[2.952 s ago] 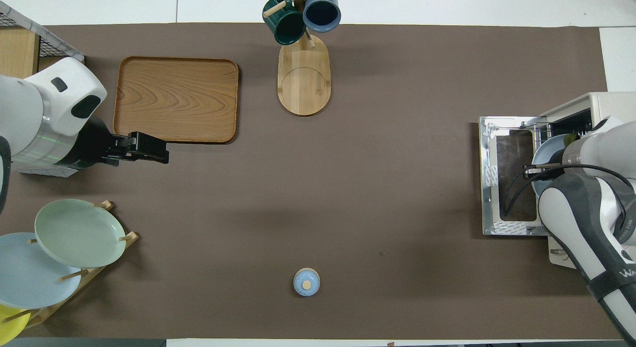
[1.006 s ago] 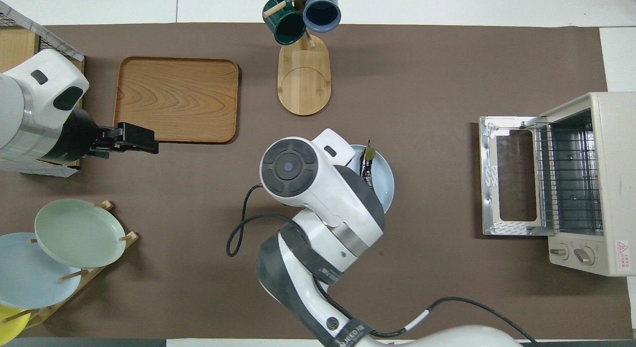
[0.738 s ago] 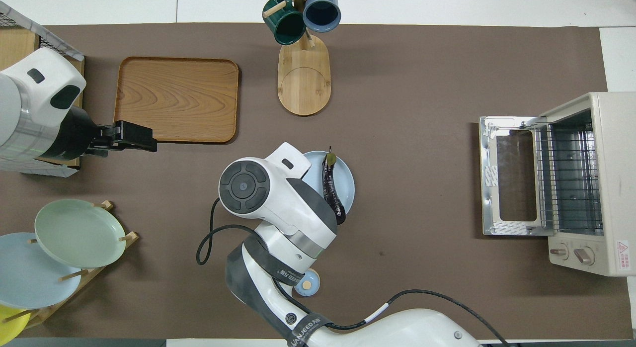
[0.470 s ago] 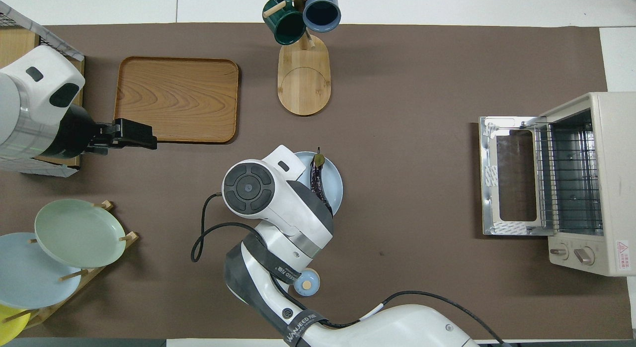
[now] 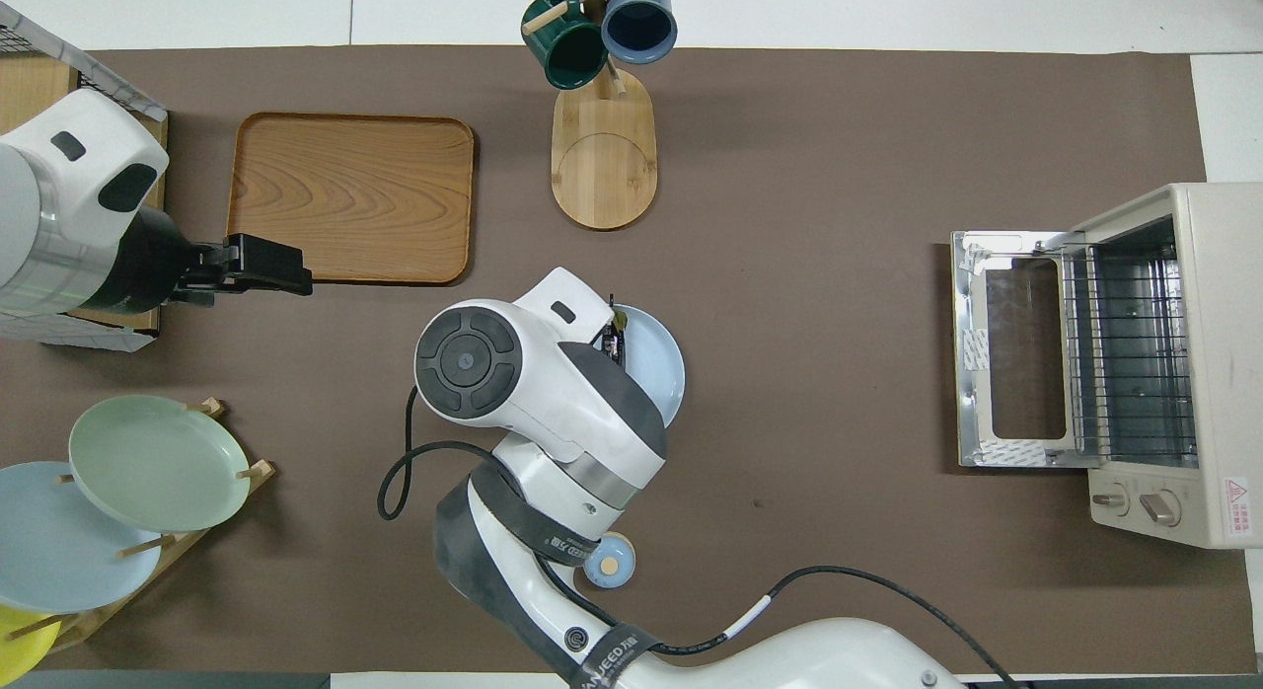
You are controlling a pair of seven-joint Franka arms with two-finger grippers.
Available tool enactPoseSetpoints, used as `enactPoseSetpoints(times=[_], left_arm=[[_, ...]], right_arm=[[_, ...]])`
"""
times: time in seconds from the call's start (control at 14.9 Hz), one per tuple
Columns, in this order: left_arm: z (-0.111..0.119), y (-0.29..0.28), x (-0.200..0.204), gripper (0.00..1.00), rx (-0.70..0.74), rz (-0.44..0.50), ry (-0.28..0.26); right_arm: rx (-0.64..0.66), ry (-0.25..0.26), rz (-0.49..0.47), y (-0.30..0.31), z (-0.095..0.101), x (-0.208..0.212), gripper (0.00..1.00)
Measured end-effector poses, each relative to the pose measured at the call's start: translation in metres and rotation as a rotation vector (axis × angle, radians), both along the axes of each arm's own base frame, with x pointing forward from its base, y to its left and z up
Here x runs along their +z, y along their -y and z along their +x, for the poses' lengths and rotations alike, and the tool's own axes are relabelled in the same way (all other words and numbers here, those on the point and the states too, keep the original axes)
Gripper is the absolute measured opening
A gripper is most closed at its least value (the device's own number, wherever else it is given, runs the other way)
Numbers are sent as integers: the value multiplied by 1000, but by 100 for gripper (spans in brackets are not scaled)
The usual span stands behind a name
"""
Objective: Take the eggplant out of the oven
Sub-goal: 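Pull the plate out of the oven toward the table center, then lower the plate onto the table and open the right gripper, then reach the left gripper to the eggplant while the right gripper returns to the oven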
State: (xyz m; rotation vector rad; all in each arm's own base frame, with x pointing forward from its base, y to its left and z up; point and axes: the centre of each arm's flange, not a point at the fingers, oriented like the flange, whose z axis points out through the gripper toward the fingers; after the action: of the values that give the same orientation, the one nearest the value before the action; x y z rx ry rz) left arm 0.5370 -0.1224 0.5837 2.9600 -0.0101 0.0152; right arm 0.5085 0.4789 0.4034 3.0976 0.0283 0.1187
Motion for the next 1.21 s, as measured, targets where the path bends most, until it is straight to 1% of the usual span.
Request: enactPoseSetpoints(times=[0.07,0.13,0.2,0.27,0.34,0.54,0.74,0.87,0.94,1.07,1.21], left_arm=[[0,0,0,100,0,0,0],[0,0,0,100,1,-1,-1],[0,2,-1,100,5,-2,-1],[0,4,-1,100,15,-7,1],[0,9,-3,100,19,-11,1],[-2,49,-19,100,-23,-16,-6],[-8,114,-51,100,-96,-16,-21],[-12,157,-81,100,-144,-13,-38],[-14,173,-97,100,-165,-10,-50],[-19,199,-125,100,-199,-3,-67],[-24,212,-149,100,-215,1,-71]], right_arm=[[-34,-1,-12,20,12,15,22],[-68,-16,-31,50,26,30,22],[-89,-40,-53,81,39,42,17],[-99,-63,-76,107,47,49,4],[-102,-75,-105,129,54,50,1],[-103,-93,-191,181,66,23,1],[-101,-127,-215,248,81,-13,1],[-117,-138,-203,295,84,-36,1],[-130,-139,-195,314,82,-47,1],[-151,-140,-184,339,73,-66,1],[-150,-142,-182,353,64,-77,1]])
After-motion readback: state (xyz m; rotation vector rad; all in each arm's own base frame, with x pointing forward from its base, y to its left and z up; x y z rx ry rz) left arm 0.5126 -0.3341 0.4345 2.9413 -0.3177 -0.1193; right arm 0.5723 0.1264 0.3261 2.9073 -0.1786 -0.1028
